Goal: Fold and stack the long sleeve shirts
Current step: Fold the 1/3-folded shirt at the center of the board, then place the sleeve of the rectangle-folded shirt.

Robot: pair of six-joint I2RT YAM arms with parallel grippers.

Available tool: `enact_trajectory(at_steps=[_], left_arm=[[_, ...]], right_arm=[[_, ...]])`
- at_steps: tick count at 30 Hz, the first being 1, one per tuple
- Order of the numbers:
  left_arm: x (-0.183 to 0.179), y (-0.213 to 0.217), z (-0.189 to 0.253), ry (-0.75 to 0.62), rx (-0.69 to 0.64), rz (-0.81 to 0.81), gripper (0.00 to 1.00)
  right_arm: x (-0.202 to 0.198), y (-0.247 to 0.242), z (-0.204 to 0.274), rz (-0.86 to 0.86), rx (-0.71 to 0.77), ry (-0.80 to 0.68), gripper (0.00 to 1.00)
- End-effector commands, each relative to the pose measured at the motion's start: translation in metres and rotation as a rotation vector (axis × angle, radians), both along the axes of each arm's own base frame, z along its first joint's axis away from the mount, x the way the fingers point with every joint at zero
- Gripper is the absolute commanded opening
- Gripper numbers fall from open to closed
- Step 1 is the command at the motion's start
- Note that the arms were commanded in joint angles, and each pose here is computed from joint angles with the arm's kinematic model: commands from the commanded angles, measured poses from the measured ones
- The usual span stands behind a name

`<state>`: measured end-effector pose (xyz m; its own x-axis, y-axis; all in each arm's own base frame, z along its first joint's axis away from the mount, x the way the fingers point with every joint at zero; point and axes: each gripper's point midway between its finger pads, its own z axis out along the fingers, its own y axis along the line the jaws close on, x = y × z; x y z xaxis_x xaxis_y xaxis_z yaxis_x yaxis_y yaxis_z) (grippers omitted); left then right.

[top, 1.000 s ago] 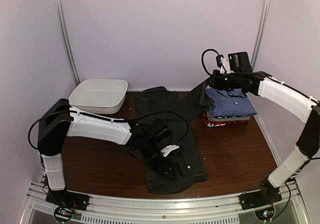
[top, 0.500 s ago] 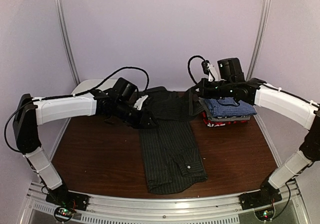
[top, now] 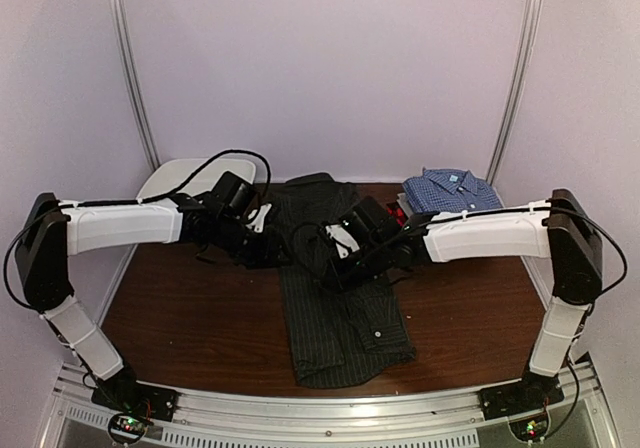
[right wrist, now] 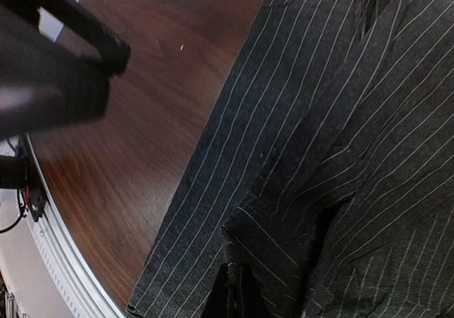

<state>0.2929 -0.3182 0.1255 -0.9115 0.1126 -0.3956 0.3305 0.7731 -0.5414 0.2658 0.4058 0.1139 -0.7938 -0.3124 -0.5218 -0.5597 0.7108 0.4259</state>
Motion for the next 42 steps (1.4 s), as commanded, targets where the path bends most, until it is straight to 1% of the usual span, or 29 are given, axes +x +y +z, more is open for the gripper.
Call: enact_trajectory(at_steps=[1,10,19,24,31,42], left_arm=[[0.011,0.012,0.021,-0.095,-0.006,0.087,0.4],[0.008,0.035,0.019,-0.116,0.014,0.185,0.4],[0.001,0.043,0.007,-0.108,0.002,0.216,0.4],[-0.001,0.044,0.006,-0.111,-0.021,0.229,0.41],[-0.001,0.042,0.003,-0.11,-0.02,0.219,0.41],[-0.001,0.039,0.0,-0.108,-0.034,0.206,0.42]], right_arm=[[-0.02,0.007,-0.011,0.029,-0.027,0.023,0.0],[-0.048,0.015,-0.014,0.07,-0.05,0.053,0.0],[-0.074,0.019,-0.018,0.112,-0.052,0.111,0.0],[-0.086,0.024,-0.029,0.134,-0.061,0.15,0.0],[-0.094,0.03,-0.039,0.142,-0.064,0.186,0.0],[-0.103,0.036,-0.036,0.168,-0.038,0.204,0.0]])
